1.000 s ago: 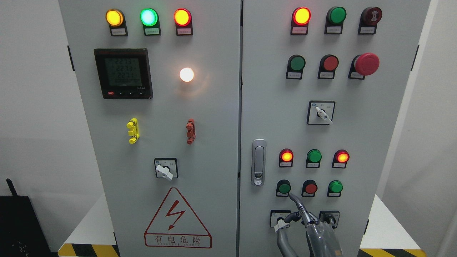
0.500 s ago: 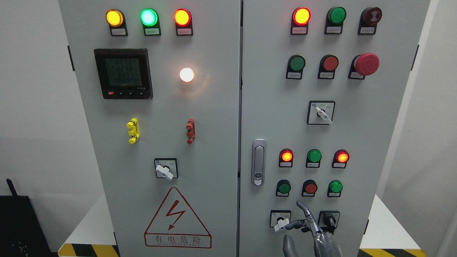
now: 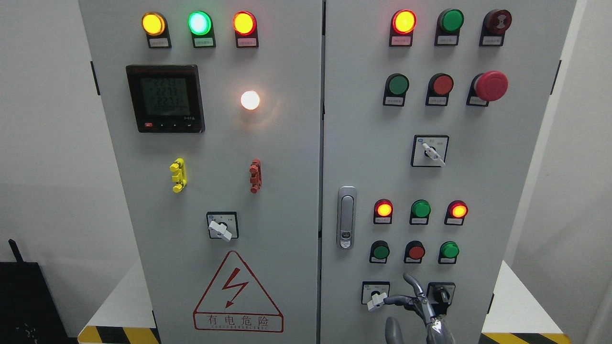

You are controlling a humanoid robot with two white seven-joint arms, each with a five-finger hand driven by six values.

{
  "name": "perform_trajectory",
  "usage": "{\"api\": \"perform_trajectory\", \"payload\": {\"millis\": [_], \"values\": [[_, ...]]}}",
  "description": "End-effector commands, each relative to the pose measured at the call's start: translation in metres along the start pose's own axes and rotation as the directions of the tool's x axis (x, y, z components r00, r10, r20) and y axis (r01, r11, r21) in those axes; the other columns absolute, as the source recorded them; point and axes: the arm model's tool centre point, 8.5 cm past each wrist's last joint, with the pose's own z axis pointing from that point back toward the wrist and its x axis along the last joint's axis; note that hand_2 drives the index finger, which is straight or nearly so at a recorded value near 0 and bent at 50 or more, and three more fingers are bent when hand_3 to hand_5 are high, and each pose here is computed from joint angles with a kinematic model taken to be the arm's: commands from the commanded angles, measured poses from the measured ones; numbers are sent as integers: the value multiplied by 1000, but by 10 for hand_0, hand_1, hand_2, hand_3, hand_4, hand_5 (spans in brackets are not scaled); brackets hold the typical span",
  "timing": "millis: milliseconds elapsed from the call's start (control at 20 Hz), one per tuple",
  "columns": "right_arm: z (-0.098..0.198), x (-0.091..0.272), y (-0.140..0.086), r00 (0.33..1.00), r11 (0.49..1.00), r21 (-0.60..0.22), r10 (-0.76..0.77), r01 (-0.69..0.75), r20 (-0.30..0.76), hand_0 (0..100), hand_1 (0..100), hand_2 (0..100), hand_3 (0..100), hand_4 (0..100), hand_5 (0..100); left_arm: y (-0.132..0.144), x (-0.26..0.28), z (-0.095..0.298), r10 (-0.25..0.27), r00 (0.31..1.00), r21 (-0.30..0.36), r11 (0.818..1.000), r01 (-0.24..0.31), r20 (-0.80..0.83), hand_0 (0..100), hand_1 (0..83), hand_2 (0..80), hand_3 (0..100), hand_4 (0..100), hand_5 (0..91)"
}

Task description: Press green start button

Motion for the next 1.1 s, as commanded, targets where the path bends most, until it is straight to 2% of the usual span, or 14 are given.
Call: {"api": "perform_trajectory", "payload": {"millis": [0,300,500,900,1050], "values": [[11,8,5,995,995,-4,-100,100,-3,634,326,0,298,272,131,0,0,0,0,1000,0,1000,0,1,120,556,0,0,0,0],[23,7,11,984,984,0,-179,179,-26,524,301,0,167,108,0,0,0,0,0,1000,0,1000,0,1,120,556,0,0,0,0],[24,7,13,975,976,-2,-219,219,-31,442,257,0,102,20,0,0,0,0,0,1000,0,1000,0,1,120,556,0,0,0,0],[25,7,16,967,967,36,-251,253,-35,329,192,0,0,0,0,0,0,0,0,1000,0,1000,0,1,120,556,0,0,0,0],[25,7,16,963,963,33,-267,268,-33,293,176,0,0,0,0,0,0,0,0,1000,0,1000,0,1,120,556,0,0,0,0]]}}
